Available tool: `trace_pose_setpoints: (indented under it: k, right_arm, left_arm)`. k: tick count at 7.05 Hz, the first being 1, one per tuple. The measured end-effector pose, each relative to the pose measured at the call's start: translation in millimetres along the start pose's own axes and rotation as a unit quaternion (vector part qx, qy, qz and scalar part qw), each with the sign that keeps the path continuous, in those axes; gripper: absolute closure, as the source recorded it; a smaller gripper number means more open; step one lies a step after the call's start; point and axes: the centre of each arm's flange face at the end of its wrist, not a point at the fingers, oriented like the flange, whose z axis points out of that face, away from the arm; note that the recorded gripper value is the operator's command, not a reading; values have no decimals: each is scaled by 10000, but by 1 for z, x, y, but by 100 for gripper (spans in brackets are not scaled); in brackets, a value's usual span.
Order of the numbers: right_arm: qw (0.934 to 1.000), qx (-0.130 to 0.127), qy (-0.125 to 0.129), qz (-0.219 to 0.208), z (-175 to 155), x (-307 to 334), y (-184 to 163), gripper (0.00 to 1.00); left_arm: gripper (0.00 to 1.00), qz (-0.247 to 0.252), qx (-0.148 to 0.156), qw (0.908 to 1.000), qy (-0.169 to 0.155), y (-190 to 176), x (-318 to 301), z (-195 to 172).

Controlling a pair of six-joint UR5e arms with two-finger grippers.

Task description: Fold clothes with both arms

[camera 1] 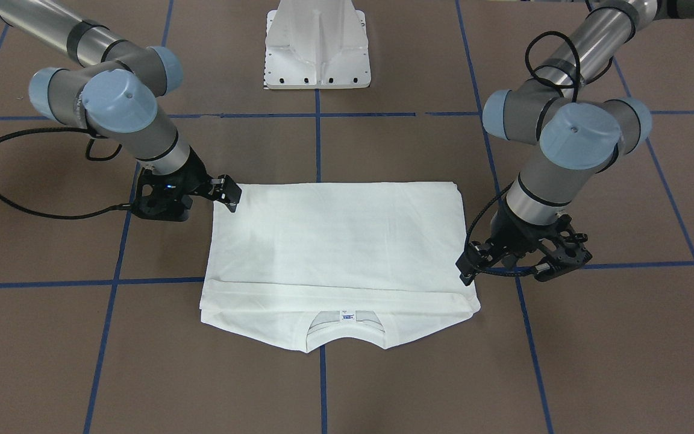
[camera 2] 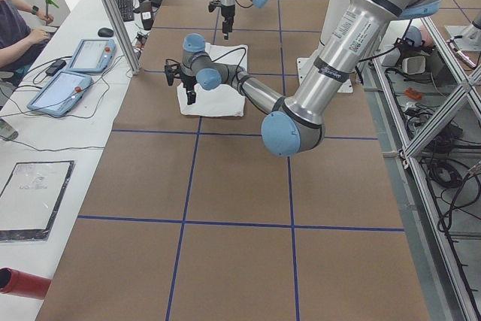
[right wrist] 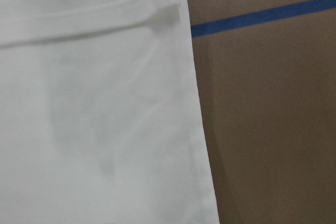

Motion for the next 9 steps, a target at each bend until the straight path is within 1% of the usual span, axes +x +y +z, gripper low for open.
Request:
trace_pose_setpoints:
  k: [1,2,3,4,5,9]
  right_arm:
    - [9999,21,78,-63,14,-3,22,2]
    - [9999,3,127,-106,23,-6,34,8]
    - [9998,-19,159,-132,29,-7,41,49]
    - [9997,-31,183,-140,31,-6,44,88]
    - [9997,-36,196,-139,32,-6,45,100]
    - [9998,-26,191,-94,26,0,39,100]
  left_arm:
    - [1,0,9,10000,21,1,2,-4]
    - [1,1,15,10000,44,2,4,-7]
    - [1,9,19,10000,70,4,6,-9]
    - [1,9,23,10000,80,4,6,-10]
    - [1,9,26,10000,81,4,6,-11]
    - [1,10,38,10000,86,4,7,-11]
